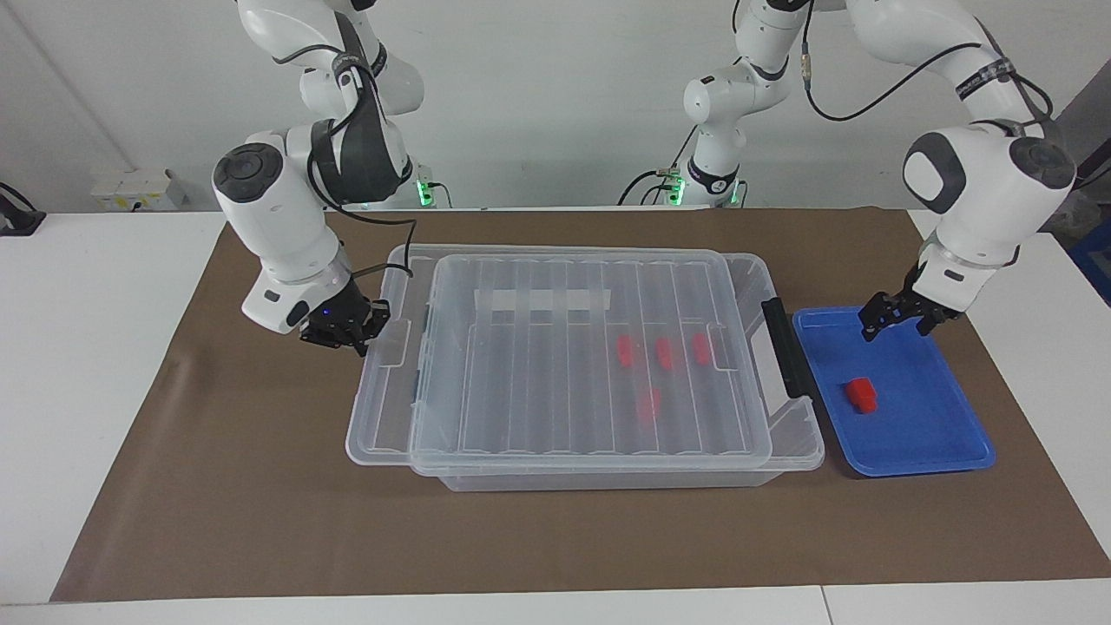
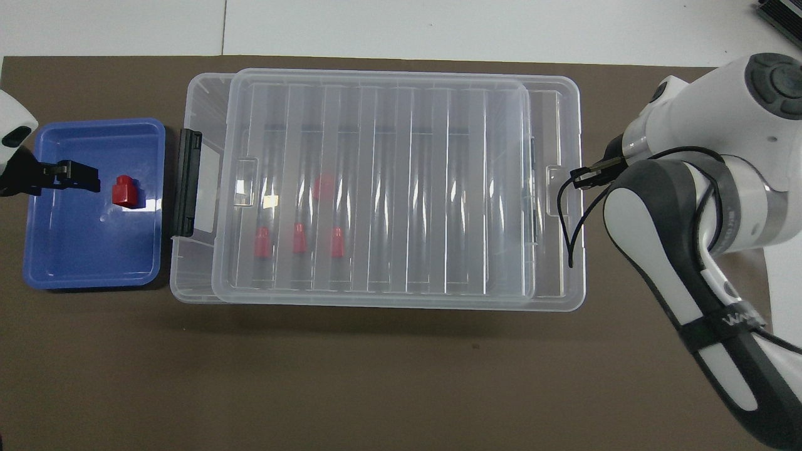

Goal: Place red block in blue tray from box
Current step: 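Push the lid shut and withdraw the right gripper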

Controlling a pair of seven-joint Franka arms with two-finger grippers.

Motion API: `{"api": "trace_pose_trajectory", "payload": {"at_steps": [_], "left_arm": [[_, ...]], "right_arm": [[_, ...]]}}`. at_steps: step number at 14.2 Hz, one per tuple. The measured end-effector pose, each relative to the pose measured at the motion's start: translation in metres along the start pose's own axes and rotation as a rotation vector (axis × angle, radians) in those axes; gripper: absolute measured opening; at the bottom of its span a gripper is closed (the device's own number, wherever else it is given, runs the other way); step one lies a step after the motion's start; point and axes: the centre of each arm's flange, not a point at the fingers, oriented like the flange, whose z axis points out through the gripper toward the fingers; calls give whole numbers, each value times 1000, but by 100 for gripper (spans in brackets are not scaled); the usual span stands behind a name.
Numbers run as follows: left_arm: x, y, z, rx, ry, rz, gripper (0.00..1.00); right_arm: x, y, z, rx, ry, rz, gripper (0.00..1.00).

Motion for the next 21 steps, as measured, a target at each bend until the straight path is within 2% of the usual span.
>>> {"api": "trace_pose_trajectory", "payload": {"at_steps": [4,6,17,21], "left_arm": [[-30,21,-82,29,47,20,100],[-41,30,-103,39,70,31,100],[-41,39,-102,37,68,47,100],[-42,55,-106,27,78,74,100]], "right_arm": [[2,-23,1,9,-1,-38,1],[2,-31,1,12,-1,-52,1],[3,-43,-1,16,2,-69,1],[-7,-30,-28,3,19,36,1]]}}
